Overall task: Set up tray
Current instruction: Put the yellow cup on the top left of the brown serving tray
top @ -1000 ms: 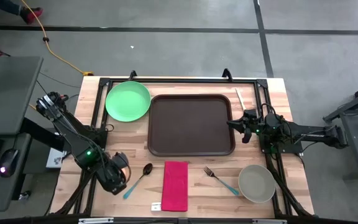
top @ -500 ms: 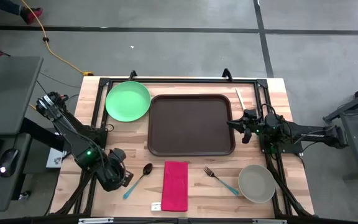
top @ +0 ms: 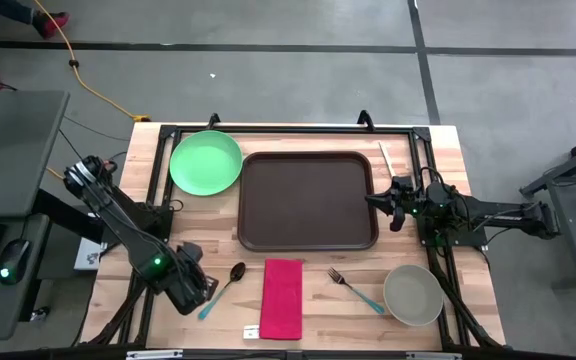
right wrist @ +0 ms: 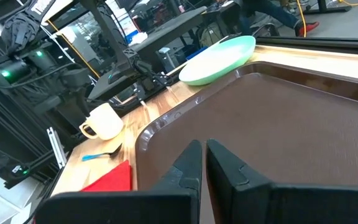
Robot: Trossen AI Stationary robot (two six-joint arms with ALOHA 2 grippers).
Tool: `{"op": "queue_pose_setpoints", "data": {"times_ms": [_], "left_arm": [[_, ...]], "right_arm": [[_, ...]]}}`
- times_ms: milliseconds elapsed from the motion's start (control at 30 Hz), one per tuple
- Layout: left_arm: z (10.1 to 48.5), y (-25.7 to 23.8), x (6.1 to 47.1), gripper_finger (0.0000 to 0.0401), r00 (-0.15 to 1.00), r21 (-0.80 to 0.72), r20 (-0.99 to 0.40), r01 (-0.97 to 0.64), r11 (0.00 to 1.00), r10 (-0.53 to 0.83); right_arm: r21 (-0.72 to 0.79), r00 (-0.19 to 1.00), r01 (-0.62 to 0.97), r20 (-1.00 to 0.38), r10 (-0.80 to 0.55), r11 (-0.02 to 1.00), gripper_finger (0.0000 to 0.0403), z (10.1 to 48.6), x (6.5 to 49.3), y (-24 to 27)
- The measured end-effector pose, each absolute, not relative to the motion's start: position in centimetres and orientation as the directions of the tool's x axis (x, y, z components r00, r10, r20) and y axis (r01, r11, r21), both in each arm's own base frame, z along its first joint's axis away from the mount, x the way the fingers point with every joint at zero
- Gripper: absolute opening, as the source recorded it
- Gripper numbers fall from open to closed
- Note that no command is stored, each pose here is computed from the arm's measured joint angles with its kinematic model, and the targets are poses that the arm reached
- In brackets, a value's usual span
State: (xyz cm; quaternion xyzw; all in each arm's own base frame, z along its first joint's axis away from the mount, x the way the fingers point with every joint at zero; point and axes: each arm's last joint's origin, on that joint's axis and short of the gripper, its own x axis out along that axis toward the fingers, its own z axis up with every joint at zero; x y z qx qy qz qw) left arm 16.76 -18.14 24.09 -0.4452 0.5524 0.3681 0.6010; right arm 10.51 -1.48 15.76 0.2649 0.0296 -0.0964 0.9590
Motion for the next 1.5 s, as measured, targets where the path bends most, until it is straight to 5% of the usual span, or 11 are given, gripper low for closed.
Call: {"op": "queue_pose_setpoints", "data": {"times_ms": [1267, 1500], "left_arm": [[22.4, -17.6, 18.3, 0.0133, 0.003, -0.01, -1.0, -0.958, 0.286, -0.025], [22.4, -17.6, 18.3, 0.0073, 0.006, -0.014, -1.0, -0.958, 0.286, -0.028]], "right_arm": [[0.5, 0.98, 0.199, -0.108, -0.168, 0.843, 0.0, 15.8, 10.5, -1.5], [0.486, 0.979, 0.203, -0.108, -0.173, 0.85, 0.0, 15.8, 10.5, -1.5]]}}
